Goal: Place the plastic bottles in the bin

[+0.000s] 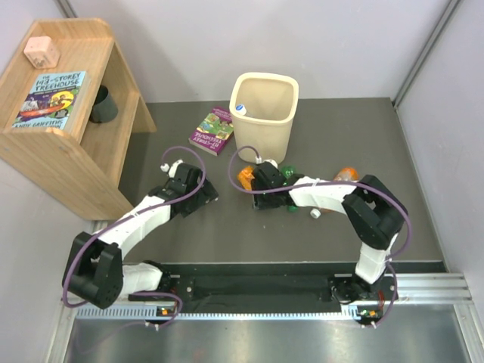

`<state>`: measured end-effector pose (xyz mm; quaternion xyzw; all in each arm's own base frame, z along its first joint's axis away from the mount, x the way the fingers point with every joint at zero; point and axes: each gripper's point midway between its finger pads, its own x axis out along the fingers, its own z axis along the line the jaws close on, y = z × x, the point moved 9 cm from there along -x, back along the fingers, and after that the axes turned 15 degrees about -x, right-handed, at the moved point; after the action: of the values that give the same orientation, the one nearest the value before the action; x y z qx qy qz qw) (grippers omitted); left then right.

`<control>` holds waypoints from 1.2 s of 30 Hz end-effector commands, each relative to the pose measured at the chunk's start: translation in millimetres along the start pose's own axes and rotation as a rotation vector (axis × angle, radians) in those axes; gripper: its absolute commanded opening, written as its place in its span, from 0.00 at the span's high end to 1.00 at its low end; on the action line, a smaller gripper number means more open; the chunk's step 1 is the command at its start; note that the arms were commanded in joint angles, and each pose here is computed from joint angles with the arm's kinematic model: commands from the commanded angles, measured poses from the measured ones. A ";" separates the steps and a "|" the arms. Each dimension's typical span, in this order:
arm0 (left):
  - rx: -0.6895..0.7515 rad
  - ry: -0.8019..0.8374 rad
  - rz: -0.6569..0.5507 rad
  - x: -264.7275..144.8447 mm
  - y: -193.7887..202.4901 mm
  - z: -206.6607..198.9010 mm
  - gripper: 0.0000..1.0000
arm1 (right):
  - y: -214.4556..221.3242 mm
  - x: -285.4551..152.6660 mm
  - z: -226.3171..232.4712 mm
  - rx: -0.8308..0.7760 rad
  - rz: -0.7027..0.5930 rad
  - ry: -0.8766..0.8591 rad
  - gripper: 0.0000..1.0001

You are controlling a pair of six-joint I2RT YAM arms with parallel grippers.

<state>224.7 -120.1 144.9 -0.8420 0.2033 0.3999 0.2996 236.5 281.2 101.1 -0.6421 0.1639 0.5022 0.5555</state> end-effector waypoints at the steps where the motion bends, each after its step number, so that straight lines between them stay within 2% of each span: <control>1: 0.016 0.041 -0.016 0.5 -4.7 -7.5 0.05 | -7.4 -53.3 6.4 -0.073 -0.157 0.047 0.29; 3: 0.021 0.042 -0.015 1.2 -4.6 -7.6 0.05 | -11.6 -74.0 5.0 -0.091 -0.200 0.076 0.07; 4: 0.021 0.041 -0.017 1.4 -5.3 -7.7 0.05 | -18.4 -90.5 0.2 -0.086 -0.244 0.117 0.04; 8: 0.023 0.041 -0.009 4.5 -4.9 -9.6 0.05 | -24.1 -132.4 -20.5 -0.134 -0.267 0.260 0.00; 11: 0.024 0.044 0.005 7.3 -4.3 -12.3 0.05 | -22.9 -152.7 -44.6 -0.076 -0.265 0.367 0.01; 15: 0.019 0.044 0.020 10.5 -2.9 -13.8 0.05 | -3.8 -157.9 -89.9 0.222 -0.252 0.438 0.16; 17: 0.016 0.049 0.026 12.6 -2.1 -14.6 0.05 | 3.0 -160.1 -107.4 0.330 -0.271 0.455 0.18; 18: 0.015 0.052 0.038 13.0 -1.1 -15.3 0.05 | 1.6 -161.1 -108.3 0.425 -0.297 0.469 0.28; 19: 0.016 0.055 0.045 13.5 -0.2 -15.8 0.05 | 7.3 -165.2 -115.5 0.478 -0.290 0.569 0.41; 21: 0.014 0.049 0.058 15.6 1.3 -15.4 0.05 | 0.4 -169.2 -114.0 0.573 -0.306 0.586 0.63; 23: 0.015 0.051 0.065 16.8 2.1 -15.7 0.05 | -5.2 -173.3 -114.2 0.604 -0.308 0.611 0.64; 26: 0.021 0.053 0.066 16.5 1.6 -16.6 0.05 | -11.9 -175.4 -113.0 0.653 -0.339 0.601 0.47; 27: 0.022 0.055 0.067 15.9 1.4 -17.1 0.05 | -12.0 -174.4 -112.1 0.679 -0.343 0.599 0.34; 30: 0.026 0.051 0.072 16.8 2.4 -15.7 0.05 | -4.4 -169.8 -114.1 0.733 -0.318 0.615 0.16; 33: 0.029 0.050 0.083 17.1 4.0 -13.8 0.05 | 10.5 -164.2 -115.9 0.778 -0.291 0.605 0.07; 36: 0.035 0.043 0.092 19.5 6.0 -11.1 0.05 | 29.7 -148.1 -121.0 0.840 -0.236 0.601 0.06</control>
<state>230.1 -130.3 126.9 -0.8264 0.2478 0.4140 0.2903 212.3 121.7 212.3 -0.5410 0.3941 0.1315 0.7313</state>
